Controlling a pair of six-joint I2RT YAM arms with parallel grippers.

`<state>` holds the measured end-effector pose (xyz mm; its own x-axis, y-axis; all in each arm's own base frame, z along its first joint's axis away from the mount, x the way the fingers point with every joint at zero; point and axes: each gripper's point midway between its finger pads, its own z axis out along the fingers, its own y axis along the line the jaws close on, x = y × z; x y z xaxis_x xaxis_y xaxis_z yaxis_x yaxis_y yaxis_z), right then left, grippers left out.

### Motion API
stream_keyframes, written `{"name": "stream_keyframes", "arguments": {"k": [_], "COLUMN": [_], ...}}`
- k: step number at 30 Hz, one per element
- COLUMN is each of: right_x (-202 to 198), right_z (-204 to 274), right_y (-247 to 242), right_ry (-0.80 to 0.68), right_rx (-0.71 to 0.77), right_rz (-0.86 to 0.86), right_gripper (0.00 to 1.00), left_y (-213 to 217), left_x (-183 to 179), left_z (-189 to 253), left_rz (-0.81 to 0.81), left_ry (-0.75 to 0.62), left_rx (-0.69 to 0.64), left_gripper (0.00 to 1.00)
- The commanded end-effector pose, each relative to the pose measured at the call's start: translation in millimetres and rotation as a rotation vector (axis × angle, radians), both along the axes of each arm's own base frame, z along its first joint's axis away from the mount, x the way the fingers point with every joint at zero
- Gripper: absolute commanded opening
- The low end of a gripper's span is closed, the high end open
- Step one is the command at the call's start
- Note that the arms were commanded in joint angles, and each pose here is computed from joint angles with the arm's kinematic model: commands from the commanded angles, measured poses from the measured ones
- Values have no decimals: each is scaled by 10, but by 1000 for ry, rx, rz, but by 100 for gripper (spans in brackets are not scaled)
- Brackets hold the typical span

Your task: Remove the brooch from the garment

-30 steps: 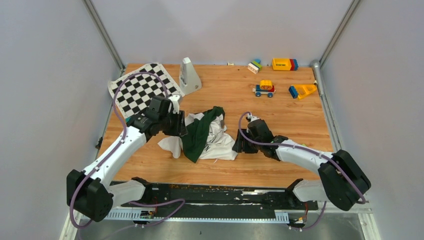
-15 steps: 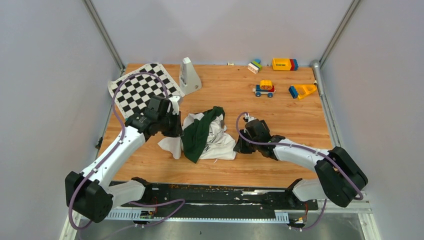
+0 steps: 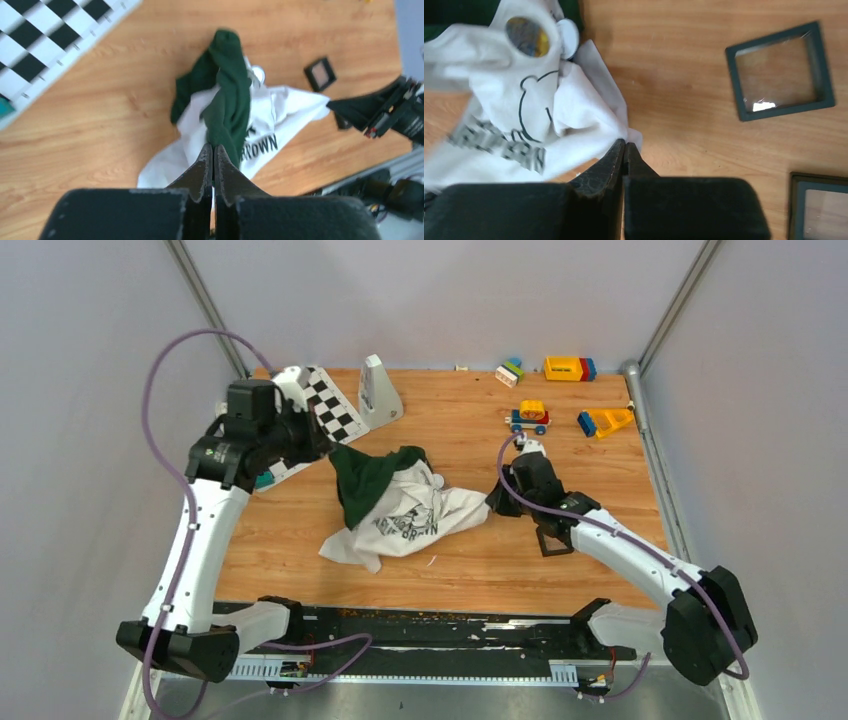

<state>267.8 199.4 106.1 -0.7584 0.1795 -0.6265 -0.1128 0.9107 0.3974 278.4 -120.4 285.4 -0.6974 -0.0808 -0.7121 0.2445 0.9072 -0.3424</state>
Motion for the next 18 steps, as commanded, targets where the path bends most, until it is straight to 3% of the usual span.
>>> {"name": "stream_keyframes", "arguments": {"k": [1,8,14,18], "right_x": [269,455,618,564], "right_z": [570,1097,2059,2760], "right_y": [-180,-435,-565,-759], "right_ry": [-143,-236,-382,-514], "right_rx": [-1,33,51,78], "right_rz": [-67,-134,-171,-240], "right_gripper": [0,0,0,0], "left_y": [168,432,808,1218], "left_x": [-47,16,16,-242], "left_z": [596,1137,1874,2397], "left_rz": [19,130,302,523], "left_ry": [-103,-227,-381,-543], "left_rx": [-65,-90,-52,27], "left_gripper": [0,0,0,0]}}
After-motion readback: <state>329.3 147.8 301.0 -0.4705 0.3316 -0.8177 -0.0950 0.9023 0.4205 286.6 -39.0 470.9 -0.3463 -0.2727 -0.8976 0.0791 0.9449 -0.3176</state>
